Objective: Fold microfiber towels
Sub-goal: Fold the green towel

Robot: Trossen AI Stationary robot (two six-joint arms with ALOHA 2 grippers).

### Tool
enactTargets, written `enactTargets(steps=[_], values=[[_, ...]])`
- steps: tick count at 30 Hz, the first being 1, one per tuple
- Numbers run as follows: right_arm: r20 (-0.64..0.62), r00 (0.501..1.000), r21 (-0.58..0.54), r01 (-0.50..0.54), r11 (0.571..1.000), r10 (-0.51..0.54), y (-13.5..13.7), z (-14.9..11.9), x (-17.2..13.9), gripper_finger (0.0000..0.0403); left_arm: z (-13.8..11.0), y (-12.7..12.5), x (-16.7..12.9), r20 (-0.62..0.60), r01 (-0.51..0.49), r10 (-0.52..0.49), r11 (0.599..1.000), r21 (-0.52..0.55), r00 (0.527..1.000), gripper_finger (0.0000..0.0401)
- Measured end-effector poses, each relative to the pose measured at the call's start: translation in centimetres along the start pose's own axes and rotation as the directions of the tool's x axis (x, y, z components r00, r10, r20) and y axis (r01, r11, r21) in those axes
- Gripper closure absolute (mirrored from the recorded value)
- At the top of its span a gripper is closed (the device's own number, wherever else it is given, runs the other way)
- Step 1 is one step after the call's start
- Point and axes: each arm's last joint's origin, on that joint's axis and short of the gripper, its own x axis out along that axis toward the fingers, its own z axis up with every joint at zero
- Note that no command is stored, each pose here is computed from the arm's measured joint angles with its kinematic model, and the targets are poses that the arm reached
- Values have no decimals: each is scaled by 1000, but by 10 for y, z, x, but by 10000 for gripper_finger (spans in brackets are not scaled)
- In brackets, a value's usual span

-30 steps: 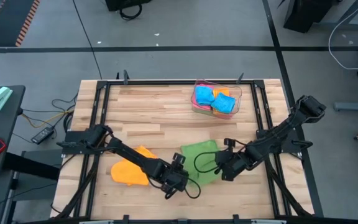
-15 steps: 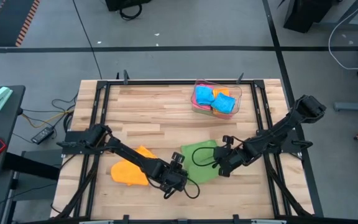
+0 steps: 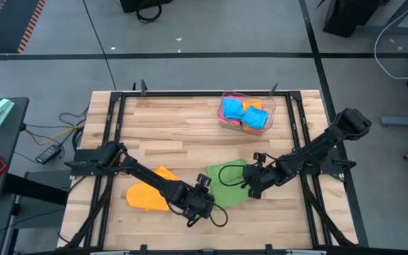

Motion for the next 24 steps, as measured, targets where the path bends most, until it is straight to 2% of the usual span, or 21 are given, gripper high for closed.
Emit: enactTargets(steps=[4, 10, 15, 20, 24], values=[[-7, 1000, -2, -9, 1000, 9, 0, 0, 0, 381, 0, -1, 0, 4, 0, 0, 1000, 6, 1000, 268], [-20, 1000, -17, -18, 1000, 17, -1, 0, 0, 291, 1, -4, -2, 7, 3, -3, 1000, 19, 1000, 260], [-83, 996, -49, 38, 998, -42, -7, 2, -13, 235, 10, -5, -9, 39, 2, -4, 999, 49, 999, 264], [-17, 1000, -32, 5, 999, -6, -9, 7, -32, 222, 27, -1, -21, 124, -18, 8, 997, 76, 992, 275], [118, 992, -23, -50, 998, 53, 0, 6, -43, 224, 39, 10, -21, 239, -41, 40, 999, -1, 970, 277]])
